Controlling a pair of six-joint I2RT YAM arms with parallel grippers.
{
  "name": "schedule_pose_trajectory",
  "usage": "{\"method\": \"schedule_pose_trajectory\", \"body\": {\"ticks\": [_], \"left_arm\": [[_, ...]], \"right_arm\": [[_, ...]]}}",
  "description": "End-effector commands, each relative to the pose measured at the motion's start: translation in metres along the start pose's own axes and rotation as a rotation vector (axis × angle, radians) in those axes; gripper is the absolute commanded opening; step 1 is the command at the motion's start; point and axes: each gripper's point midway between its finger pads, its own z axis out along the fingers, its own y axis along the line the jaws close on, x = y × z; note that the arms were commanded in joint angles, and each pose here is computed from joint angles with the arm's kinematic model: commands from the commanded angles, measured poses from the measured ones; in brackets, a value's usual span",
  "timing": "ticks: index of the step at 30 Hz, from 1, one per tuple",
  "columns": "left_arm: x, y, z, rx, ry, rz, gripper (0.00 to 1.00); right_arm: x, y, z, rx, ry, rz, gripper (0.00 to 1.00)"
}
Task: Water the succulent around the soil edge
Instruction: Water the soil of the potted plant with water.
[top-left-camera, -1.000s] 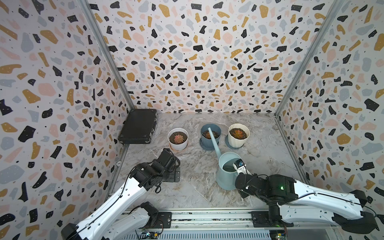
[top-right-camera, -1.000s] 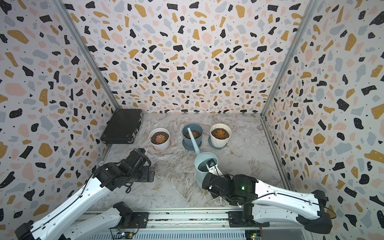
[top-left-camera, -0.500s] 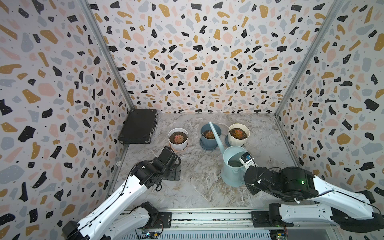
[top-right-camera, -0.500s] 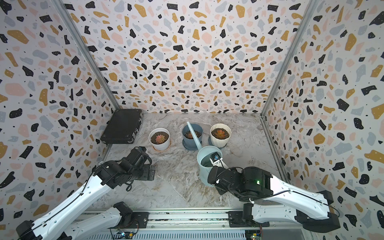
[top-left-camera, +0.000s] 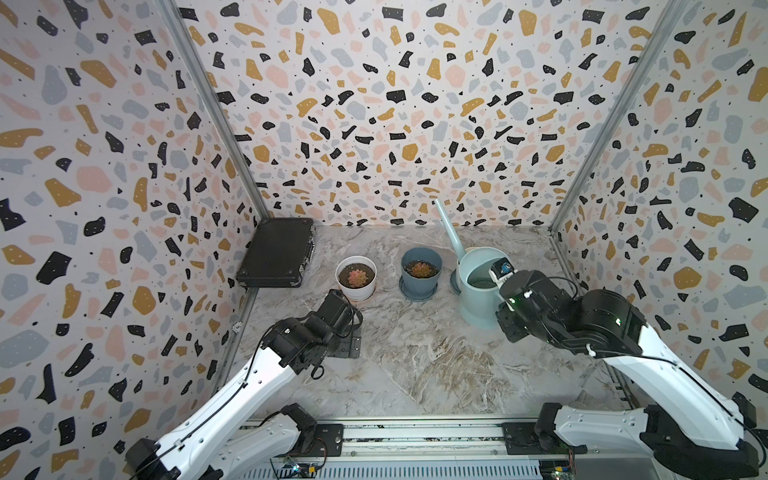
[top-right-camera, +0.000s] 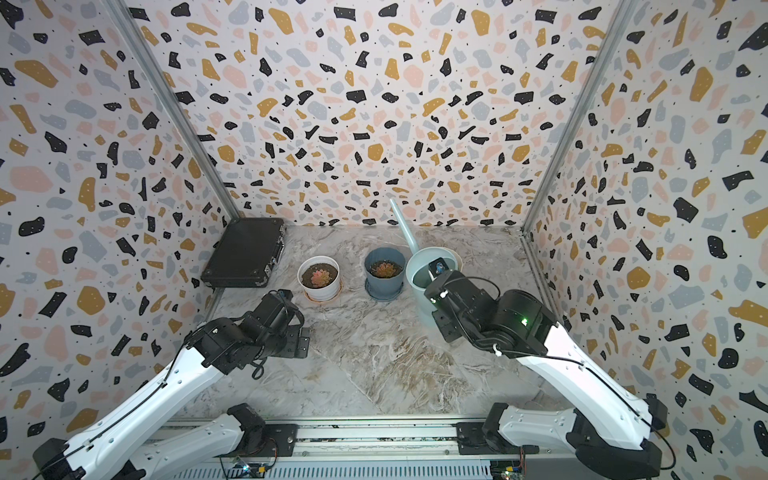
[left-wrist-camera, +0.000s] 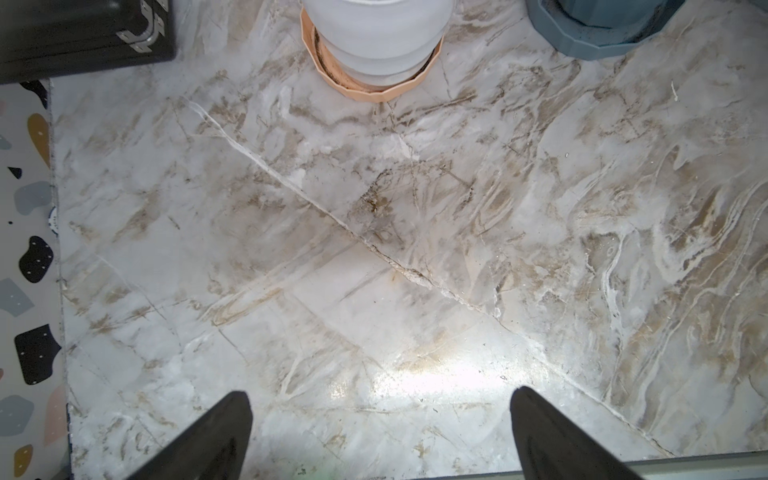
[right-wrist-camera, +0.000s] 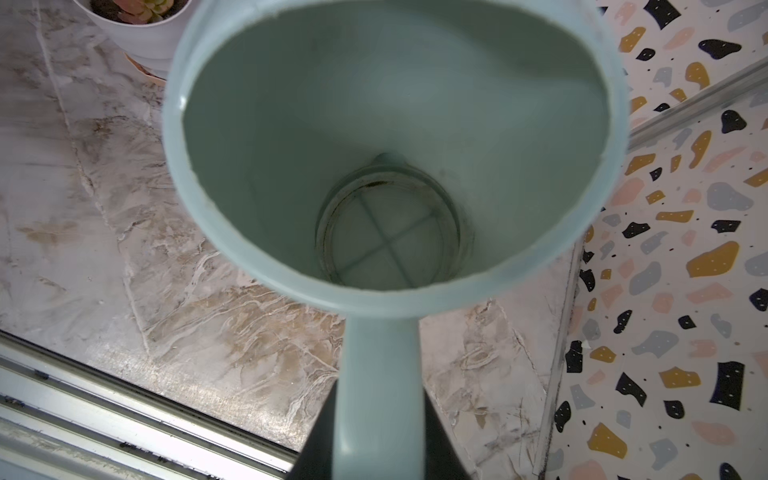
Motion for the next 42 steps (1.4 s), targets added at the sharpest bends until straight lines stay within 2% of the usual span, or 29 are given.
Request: {"method": "schedule_pose_trajectory", "body": {"ticks": [1,9,19,29,42], "left_arm": [[-0.009,0.003,-0.009,-0.015,-0.031,0.015,1.0],[-0.014,0.006,-0.011,-0.036,-0.041,0.032,0.99],[-0.017,0.004,-0.007,-0.039,-0.045,0.048,0.99],[-0.015,0.003,-0.002,-0.043,-0.047,0.061,0.99],[-0.013,0.003,0.001,-0.04,-0.051,0.063,0.99]], "right_arm": [[-0.031,0.001,-0.011,-0.08,-0.072,-0.021,0.0],[-0.023,0.001,-0.012,-0.177,0.122,0.013,0.0],[0.01,-0.03,-0.038,-0.132,0.293,0.15,0.0],[0.051,-0.033,-0.035,-0.147,0.406,0.265,0.0],[0.076,-0.019,-0.039,-0.235,0.478,0.422,0.0]]}}
